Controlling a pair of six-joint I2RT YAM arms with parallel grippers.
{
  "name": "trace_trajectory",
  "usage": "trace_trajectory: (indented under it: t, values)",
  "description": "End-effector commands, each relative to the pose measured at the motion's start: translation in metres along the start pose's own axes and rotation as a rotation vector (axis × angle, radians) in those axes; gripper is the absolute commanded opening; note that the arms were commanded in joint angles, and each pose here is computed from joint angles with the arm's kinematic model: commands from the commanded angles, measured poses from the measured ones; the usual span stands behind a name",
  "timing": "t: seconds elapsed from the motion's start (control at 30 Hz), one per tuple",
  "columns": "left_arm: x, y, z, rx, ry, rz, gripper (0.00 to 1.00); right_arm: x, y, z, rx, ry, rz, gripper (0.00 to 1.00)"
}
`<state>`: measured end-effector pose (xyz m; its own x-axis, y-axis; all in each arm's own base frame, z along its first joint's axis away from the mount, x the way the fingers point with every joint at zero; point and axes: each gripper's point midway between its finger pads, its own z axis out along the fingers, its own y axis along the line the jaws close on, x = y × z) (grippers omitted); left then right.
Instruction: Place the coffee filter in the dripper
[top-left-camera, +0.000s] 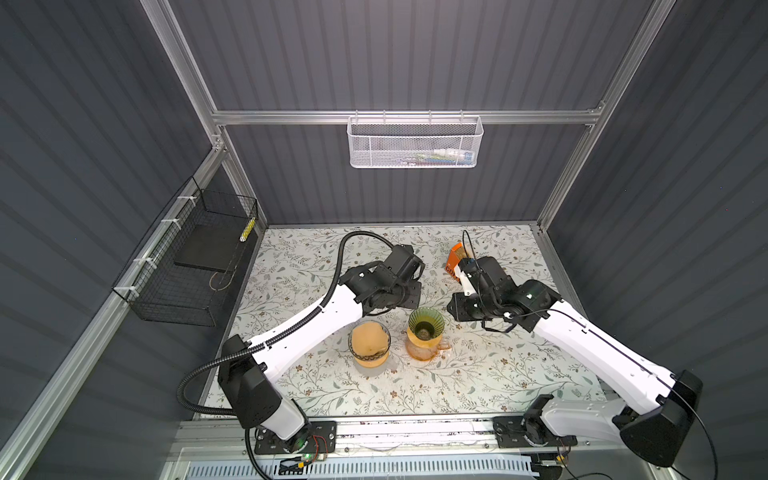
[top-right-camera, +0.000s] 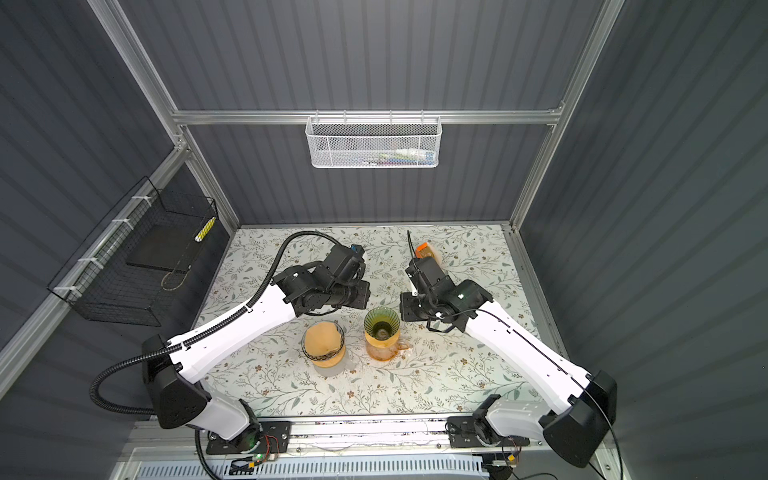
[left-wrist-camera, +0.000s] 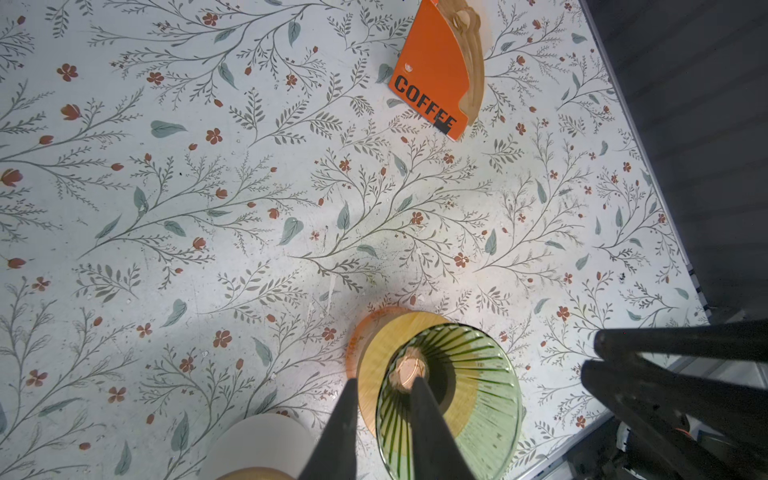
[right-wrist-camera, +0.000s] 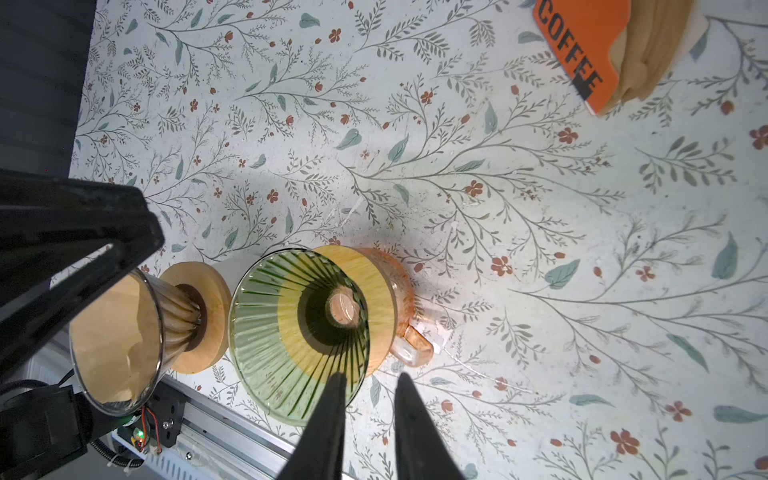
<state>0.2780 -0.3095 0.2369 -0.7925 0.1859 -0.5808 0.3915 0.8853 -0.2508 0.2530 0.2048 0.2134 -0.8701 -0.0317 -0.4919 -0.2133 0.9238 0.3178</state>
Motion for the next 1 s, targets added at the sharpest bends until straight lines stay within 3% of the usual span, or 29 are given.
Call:
trace_trajectory:
  t: [0.0,0.47,0.97]
  values:
    - [-0.005,0.0,-0.012,0.043,-0.025,-0.036,0.21,-0.005,-0.002,-0.011,-0.018,-0.027,-0.003,0.2]
    - [0.057,-0.003,0.009,0.149,0.17,-0.052,0.14,0.029,0.004,0.015,-0.114,0.076,0.035,0.14]
    - [0.078,-0.001,0.021,0.151,0.24,-0.073,0.09,0.042,0.007,0.034,-0.118,0.119,0.039,0.12]
